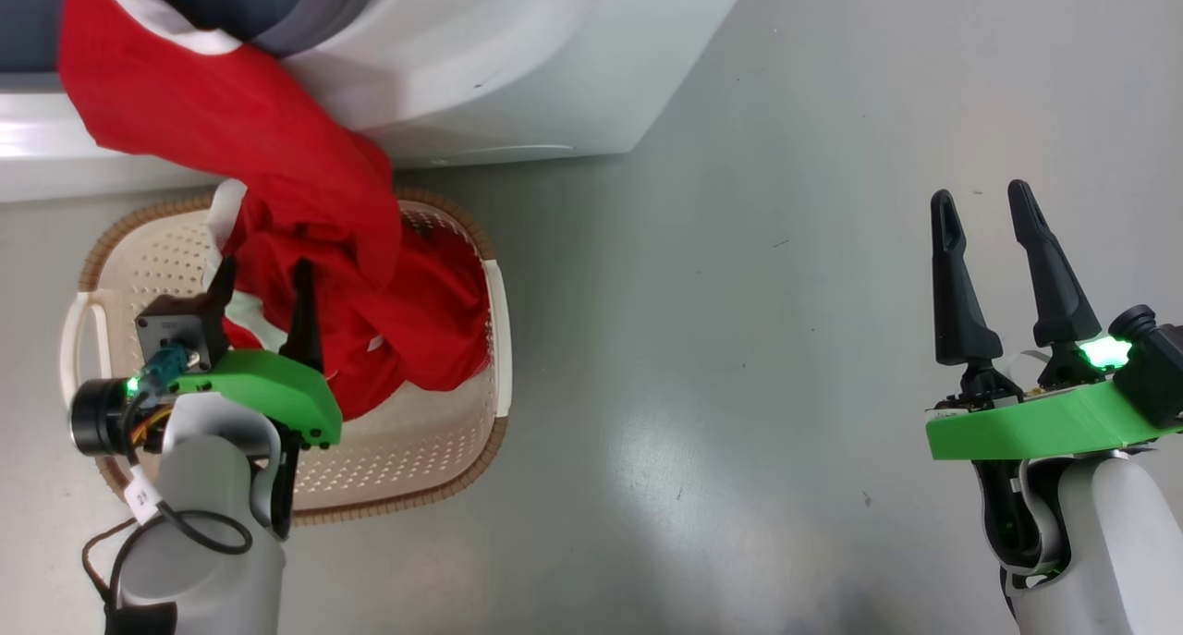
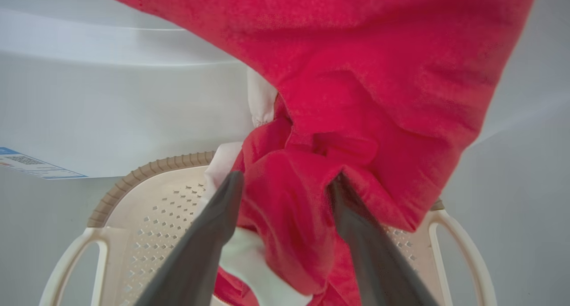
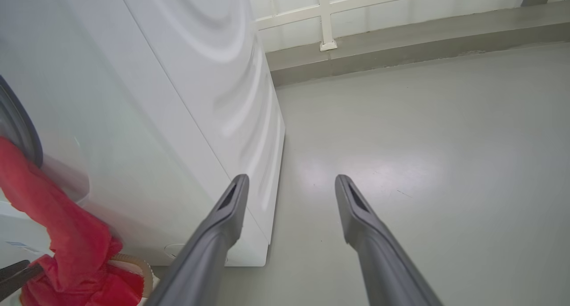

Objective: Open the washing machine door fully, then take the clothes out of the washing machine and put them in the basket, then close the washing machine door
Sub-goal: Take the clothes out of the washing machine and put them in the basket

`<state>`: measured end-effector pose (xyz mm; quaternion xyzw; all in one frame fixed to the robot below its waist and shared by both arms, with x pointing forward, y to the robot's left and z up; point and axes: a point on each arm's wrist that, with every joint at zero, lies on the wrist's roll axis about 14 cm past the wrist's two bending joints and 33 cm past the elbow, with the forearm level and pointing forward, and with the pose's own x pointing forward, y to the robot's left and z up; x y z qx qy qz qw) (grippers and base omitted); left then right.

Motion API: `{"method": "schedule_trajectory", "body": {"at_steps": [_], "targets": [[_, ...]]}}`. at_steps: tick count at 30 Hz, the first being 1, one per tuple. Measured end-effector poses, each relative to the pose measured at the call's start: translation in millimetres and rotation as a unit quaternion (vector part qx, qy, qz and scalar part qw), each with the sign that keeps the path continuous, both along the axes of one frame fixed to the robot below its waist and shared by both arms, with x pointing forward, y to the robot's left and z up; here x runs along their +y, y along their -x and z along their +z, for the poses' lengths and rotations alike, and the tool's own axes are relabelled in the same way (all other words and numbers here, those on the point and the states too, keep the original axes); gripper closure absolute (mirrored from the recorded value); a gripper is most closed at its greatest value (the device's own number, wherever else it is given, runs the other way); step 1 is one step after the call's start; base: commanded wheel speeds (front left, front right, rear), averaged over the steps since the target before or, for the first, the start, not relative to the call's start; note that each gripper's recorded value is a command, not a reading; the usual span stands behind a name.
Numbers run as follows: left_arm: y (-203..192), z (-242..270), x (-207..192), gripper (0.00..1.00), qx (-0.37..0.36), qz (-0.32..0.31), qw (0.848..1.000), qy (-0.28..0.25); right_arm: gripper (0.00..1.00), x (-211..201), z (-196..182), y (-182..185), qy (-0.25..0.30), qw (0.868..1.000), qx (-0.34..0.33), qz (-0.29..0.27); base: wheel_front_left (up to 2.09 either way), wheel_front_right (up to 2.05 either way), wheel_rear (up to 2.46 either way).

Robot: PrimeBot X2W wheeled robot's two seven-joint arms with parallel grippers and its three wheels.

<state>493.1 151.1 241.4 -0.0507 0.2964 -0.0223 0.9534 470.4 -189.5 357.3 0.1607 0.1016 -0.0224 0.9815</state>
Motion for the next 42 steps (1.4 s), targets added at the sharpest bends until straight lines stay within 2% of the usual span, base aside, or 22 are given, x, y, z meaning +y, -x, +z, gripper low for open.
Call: {"method": "schedule_trajectory", "body": {"at_steps": [13,23,42], "targets": [[-23,39,4,0.0,-0.071,0.011,0.997,0.01,0.0,4,8,-2,-0.003,1.0,-0.01,0.004,0.0,0.0,0.0],[-25,81,15,0.0,-0.139,0.019,0.99,0.016,0.0,6,17,-5,-0.004,1.0,-0.022,0.006,0.0,0.0,0.0],[0,158,30,0.0,-0.249,0.036,0.968,0.023,0.0,8,26,0,-0.003,1.0,-0.029,0.01,0.0,0.0,0.0]]}}
